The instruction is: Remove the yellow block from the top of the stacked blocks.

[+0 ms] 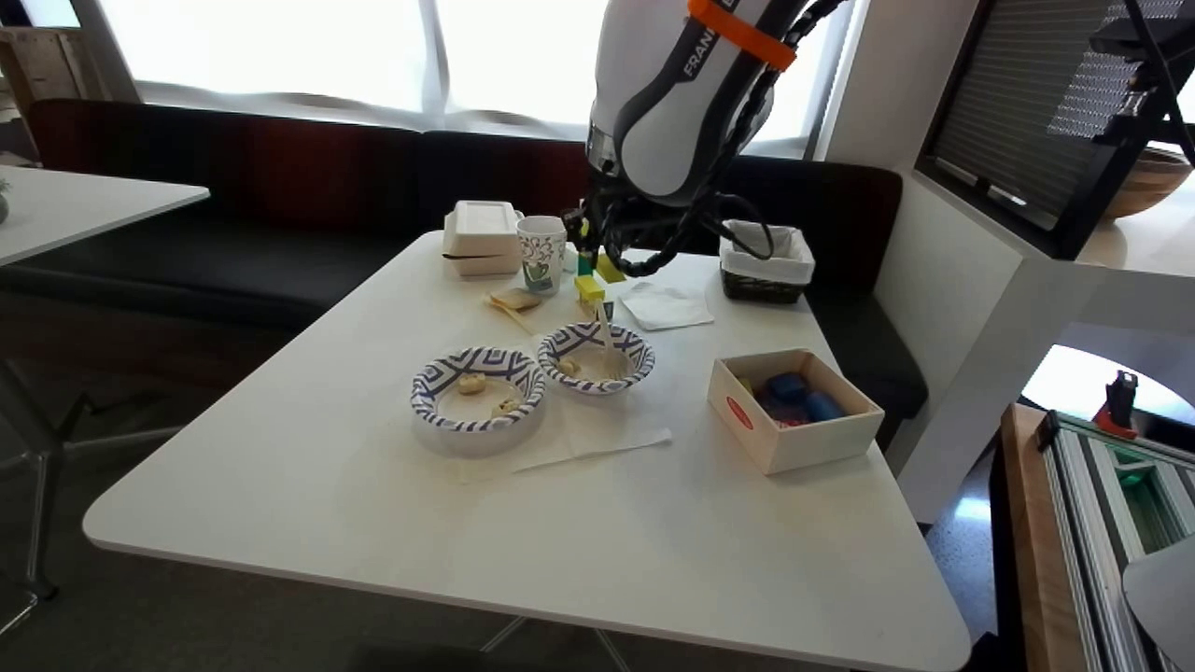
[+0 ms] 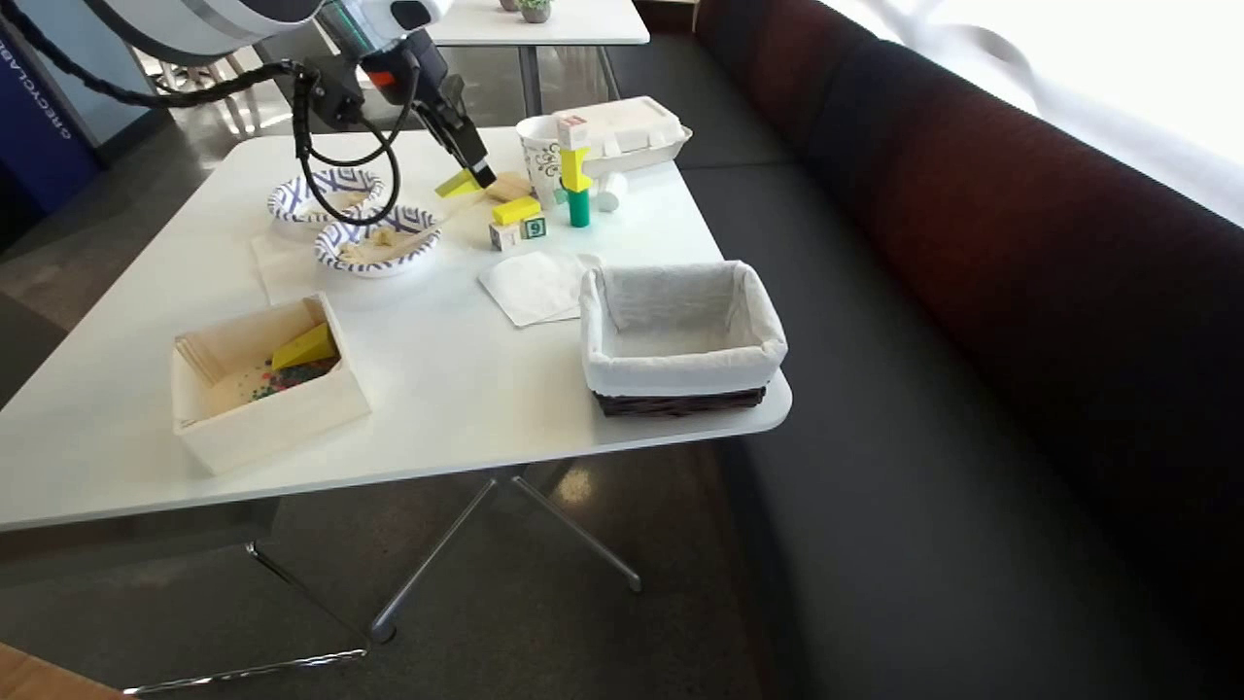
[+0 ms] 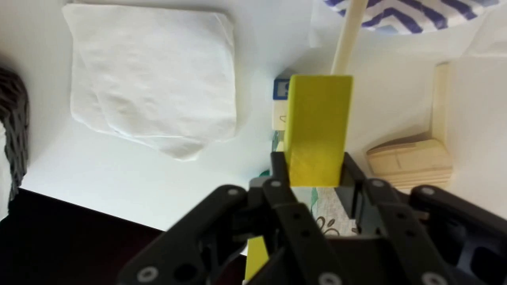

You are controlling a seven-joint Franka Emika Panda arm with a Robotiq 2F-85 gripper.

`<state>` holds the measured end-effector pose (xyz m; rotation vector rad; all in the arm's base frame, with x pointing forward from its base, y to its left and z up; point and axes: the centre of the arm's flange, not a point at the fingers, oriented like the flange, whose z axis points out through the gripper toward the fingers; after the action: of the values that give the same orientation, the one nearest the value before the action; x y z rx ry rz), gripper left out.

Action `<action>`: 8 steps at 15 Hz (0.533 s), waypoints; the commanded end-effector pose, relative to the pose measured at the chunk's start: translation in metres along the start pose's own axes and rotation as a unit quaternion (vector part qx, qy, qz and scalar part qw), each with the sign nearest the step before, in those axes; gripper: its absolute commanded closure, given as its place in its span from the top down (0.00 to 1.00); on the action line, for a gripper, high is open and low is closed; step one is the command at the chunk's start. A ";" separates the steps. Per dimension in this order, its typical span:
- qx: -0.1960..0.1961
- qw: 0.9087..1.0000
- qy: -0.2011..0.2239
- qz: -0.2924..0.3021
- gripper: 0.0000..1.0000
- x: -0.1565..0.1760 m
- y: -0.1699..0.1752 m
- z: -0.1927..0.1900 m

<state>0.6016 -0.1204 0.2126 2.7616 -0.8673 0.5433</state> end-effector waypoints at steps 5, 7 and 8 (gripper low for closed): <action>0.019 0.999 0.026 0.029 0.08 0.019 -0.005 0.026; 0.017 0.999 0.027 0.032 0.08 0.023 -0.003 0.031; 0.017 0.999 0.028 0.033 0.08 0.025 -0.002 0.033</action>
<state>0.6206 -0.1347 0.2025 2.7411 -0.9393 0.6230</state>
